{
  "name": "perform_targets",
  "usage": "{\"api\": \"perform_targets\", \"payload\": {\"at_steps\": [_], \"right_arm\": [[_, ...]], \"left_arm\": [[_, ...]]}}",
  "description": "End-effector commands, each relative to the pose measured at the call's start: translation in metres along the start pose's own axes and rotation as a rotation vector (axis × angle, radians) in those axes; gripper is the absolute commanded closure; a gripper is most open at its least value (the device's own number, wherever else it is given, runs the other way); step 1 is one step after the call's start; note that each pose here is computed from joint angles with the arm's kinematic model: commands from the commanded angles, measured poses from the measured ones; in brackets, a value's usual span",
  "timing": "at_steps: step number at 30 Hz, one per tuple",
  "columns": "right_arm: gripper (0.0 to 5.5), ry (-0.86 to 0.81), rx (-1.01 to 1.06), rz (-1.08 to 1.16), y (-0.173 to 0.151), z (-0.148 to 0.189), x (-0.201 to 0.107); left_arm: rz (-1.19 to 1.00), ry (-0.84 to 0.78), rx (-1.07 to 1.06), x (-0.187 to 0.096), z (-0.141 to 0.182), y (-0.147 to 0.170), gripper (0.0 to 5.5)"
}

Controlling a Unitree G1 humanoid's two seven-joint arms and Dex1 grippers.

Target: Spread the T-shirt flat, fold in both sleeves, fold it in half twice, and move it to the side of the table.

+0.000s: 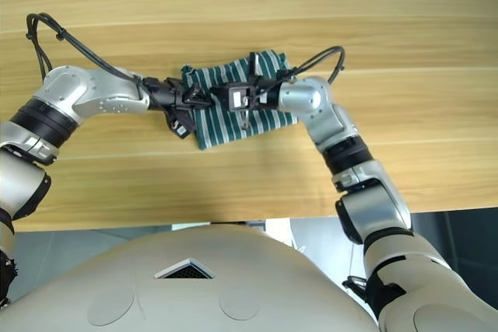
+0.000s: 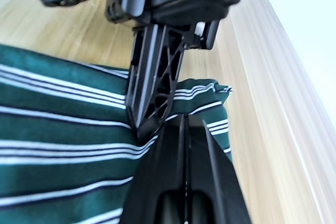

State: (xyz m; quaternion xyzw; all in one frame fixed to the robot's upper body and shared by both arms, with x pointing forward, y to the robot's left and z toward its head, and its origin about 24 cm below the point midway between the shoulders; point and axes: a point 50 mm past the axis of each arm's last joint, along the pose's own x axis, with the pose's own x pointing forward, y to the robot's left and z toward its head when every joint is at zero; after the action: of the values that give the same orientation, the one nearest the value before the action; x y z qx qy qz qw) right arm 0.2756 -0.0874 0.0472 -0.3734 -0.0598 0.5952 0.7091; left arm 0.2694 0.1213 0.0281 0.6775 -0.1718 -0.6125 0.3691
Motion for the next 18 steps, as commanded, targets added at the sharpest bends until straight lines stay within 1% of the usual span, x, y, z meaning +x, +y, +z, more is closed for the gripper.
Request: {"api": "perform_targets", "payload": {"at_steps": [1,5,10,13,15,18], "right_arm": [[5.48,0.014,-0.031,0.018,-0.007,0.003,0.012],[5.48,0.027,-0.018,0.035,-0.002,0.000,0.023],[5.48,0.046,0.022,0.036,-0.001,-0.009,0.029],[5.48,0.142,0.058,0.014,0.000,-0.028,0.033],[5.48,0.164,0.116,-0.050,-0.007,-0.035,0.034],[5.48,0.121,0.214,-0.189,-0.027,-0.036,0.033]], "left_arm": [[-0.350,-0.088,-0.066,0.011,0.035,-0.080,5.50],[-0.345,-0.098,-0.067,0.013,0.037,-0.079,5.50],[-0.343,-0.103,-0.067,0.014,0.038,-0.078,5.50],[-0.346,-0.096,-0.060,0.016,0.037,-0.077,5.50],[-0.350,-0.098,-0.060,0.017,0.038,-0.078,5.50],[-0.358,-0.110,-0.068,0.018,0.042,-0.082,5.50]]}}
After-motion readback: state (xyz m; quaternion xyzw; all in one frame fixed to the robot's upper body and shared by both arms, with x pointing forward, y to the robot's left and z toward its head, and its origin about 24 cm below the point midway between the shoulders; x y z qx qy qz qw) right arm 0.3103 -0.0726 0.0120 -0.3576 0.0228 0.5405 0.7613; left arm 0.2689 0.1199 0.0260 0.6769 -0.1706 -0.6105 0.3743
